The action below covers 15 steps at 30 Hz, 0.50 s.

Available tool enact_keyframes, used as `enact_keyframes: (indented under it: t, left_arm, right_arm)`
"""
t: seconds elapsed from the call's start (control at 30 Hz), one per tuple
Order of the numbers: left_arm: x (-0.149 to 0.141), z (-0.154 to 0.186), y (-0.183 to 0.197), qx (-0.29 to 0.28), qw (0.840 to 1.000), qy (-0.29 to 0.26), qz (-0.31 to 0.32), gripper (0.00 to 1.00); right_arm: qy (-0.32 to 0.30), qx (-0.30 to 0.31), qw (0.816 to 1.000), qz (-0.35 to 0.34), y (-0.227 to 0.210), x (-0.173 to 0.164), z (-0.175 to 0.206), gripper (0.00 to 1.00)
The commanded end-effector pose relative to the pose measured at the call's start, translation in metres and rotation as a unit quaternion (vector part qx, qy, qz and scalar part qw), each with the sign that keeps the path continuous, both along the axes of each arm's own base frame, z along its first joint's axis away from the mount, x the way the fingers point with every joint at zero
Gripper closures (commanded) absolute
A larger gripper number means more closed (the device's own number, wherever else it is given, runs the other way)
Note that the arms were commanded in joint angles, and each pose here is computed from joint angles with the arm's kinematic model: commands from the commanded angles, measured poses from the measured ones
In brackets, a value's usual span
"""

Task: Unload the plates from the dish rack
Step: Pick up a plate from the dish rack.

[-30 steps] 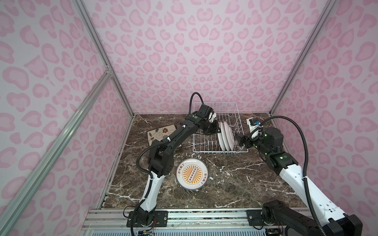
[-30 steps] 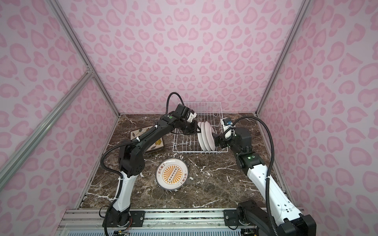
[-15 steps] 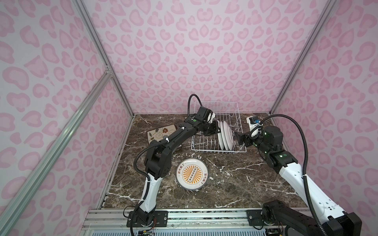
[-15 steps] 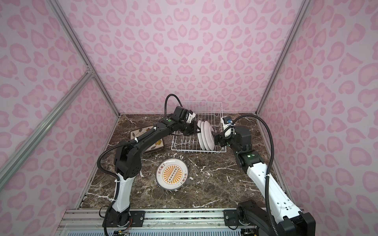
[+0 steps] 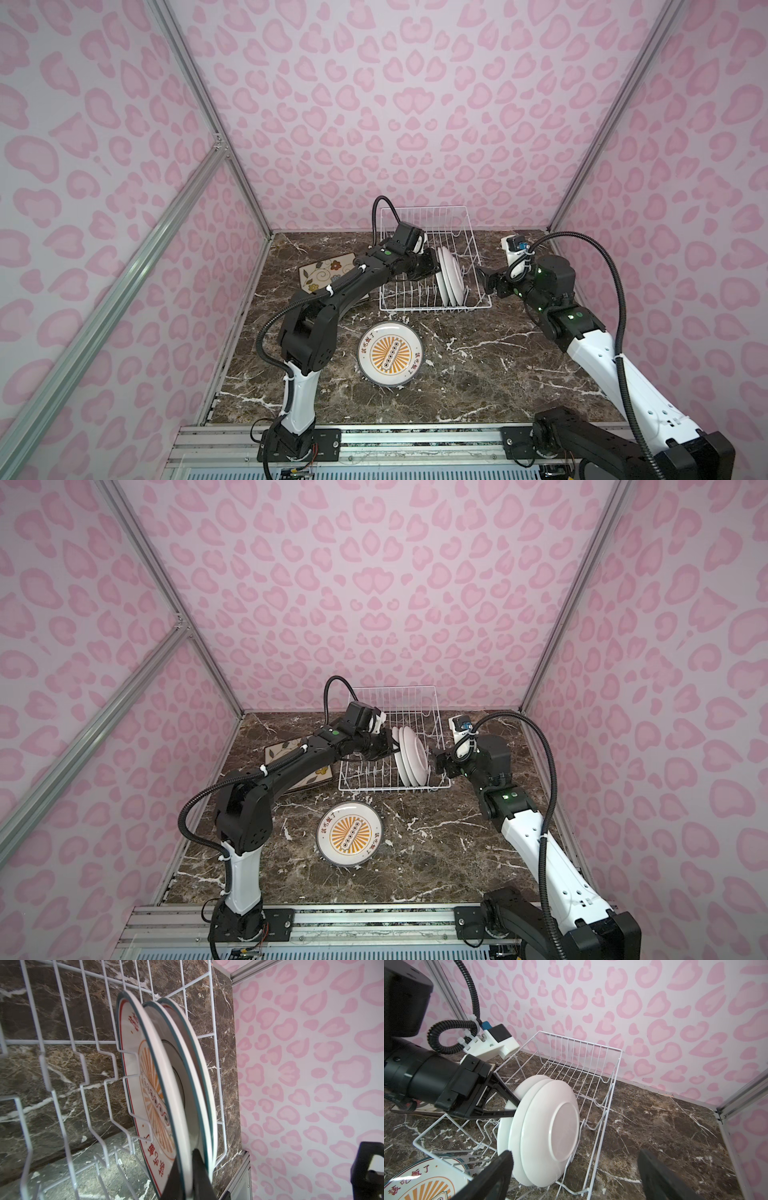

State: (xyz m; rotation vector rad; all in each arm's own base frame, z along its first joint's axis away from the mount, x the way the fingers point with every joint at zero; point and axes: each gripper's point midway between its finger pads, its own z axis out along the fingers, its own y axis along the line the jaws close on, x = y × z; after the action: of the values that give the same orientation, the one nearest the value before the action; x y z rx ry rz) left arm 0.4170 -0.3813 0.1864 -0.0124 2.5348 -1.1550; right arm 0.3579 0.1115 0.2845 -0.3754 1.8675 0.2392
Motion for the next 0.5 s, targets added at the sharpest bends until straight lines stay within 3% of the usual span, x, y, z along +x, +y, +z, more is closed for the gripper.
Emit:
enact_keyframes:
  t: [0.0, 0.47]
  left_arm:
    - [0.004, 0.001, 0.002, 0.003, 1.000, -0.001, 0.012, 0.96]
    - [-0.009, 0.046, 0.015, -0.001, 1.000, -0.021, -0.006, 0.96]
  right_arm:
    - [-0.009, 0.006, 1.000, 0.003, 0.002, 0.002, 0.006, 0.05]
    - [-0.012, 0.018, 1.000, 0.008, 0.006, 0.007, 0.007, 0.05]
